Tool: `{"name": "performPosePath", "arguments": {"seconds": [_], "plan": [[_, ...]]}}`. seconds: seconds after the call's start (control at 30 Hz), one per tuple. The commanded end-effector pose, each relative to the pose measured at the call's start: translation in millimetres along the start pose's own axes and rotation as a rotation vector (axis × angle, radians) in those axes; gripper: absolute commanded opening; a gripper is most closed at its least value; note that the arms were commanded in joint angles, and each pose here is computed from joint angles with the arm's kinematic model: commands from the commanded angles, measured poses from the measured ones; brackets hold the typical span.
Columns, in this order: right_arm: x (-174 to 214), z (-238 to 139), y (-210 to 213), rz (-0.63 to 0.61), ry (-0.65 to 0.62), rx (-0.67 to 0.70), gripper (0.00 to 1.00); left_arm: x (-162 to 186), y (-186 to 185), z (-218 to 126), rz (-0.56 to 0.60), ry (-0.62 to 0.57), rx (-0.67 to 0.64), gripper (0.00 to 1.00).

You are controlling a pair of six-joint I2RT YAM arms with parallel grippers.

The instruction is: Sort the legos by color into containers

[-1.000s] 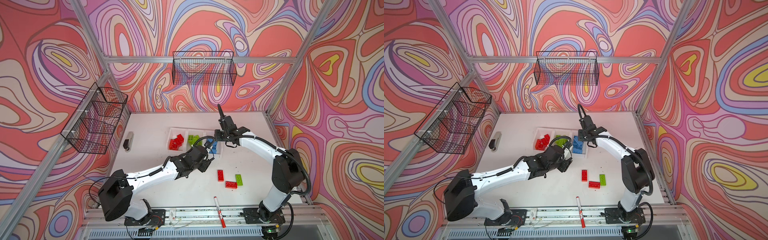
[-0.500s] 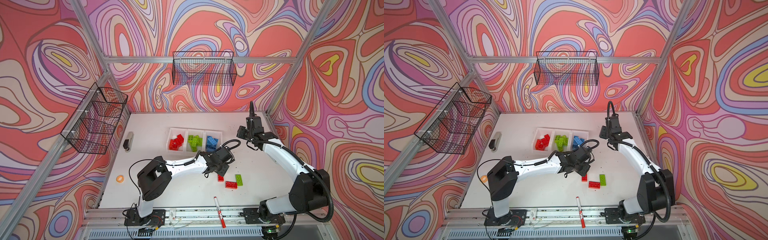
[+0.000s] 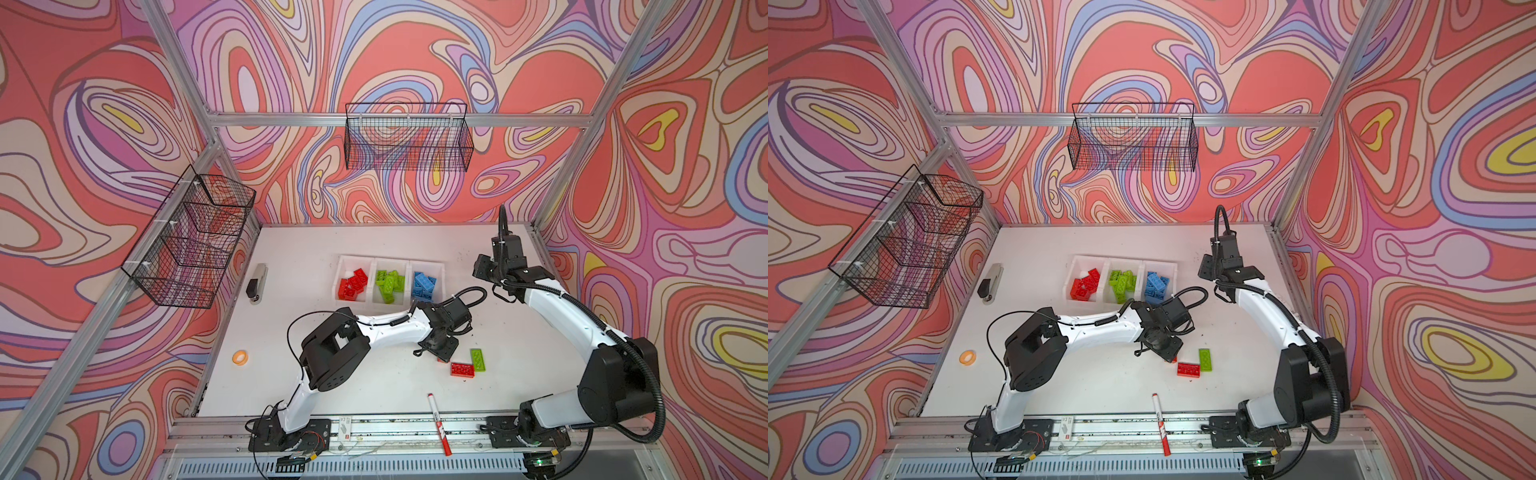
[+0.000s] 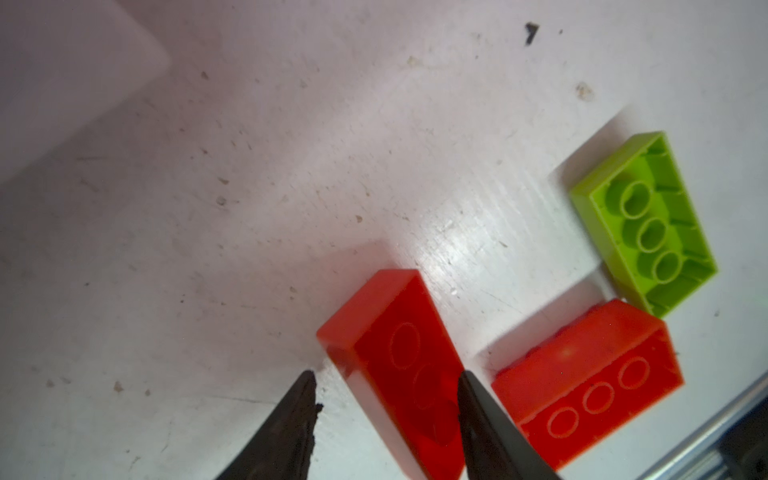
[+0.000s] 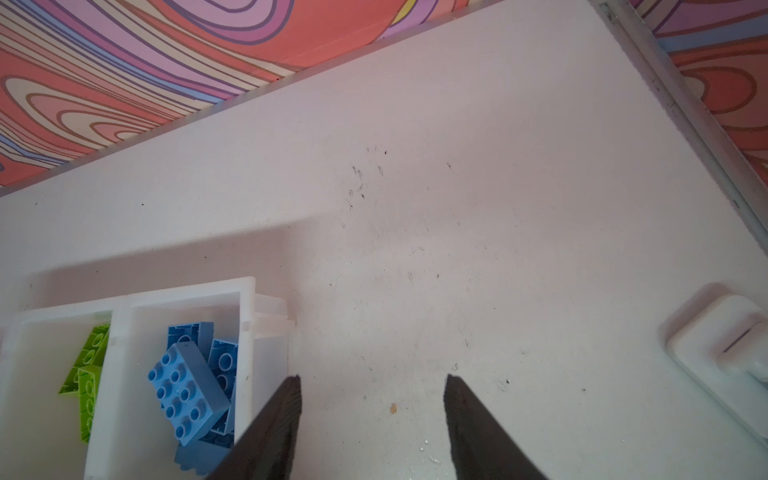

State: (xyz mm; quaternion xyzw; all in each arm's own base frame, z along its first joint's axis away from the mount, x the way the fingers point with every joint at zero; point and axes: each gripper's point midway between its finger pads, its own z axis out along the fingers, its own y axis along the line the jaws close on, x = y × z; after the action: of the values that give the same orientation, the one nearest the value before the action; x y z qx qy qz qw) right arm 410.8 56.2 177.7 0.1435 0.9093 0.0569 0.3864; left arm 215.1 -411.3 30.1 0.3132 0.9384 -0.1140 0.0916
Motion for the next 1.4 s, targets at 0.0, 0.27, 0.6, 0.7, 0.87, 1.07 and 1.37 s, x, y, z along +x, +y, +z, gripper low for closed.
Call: {"name": "performPosePath", "arguments": {"seconds": [0.0, 0.27, 0.6, 0.7, 0.87, 1.07, 1.37], "plan": [[0, -4, -5, 0.014, -0.008, 0.01, 0.59, 9, 3, 6, 0.013, 0.054, -0.018, 0.55], [10, -4, -11, 0.013, 0.014, 0.029, 0.58, 2, 15, 2, 0.021, 0.015, -0.033, 0.34], [27, -6, -14, -0.002, 0.075, 0.024, 0.56, -14, 29, -38, 0.036, -0.142, 0.019, 0.18], [50, -8, -23, -0.014, 0.134, 0.04, 0.55, -22, 45, -69, 0.027, -0.225, 0.03, 0.18], [95, -13, -34, 0.029, 0.234, 0.026, 0.55, -42, 91, -138, -0.011, -0.406, -0.004, 0.19], [131, -19, -38, 0.07, 0.313, -0.005, 0.57, -42, 210, -206, -0.19, -0.553, -0.181, 0.19], [181, -27, -38, 0.06, 0.386, 0.054, 0.56, -24, 320, -185, -0.384, -0.489, -0.236, 0.21]]}}
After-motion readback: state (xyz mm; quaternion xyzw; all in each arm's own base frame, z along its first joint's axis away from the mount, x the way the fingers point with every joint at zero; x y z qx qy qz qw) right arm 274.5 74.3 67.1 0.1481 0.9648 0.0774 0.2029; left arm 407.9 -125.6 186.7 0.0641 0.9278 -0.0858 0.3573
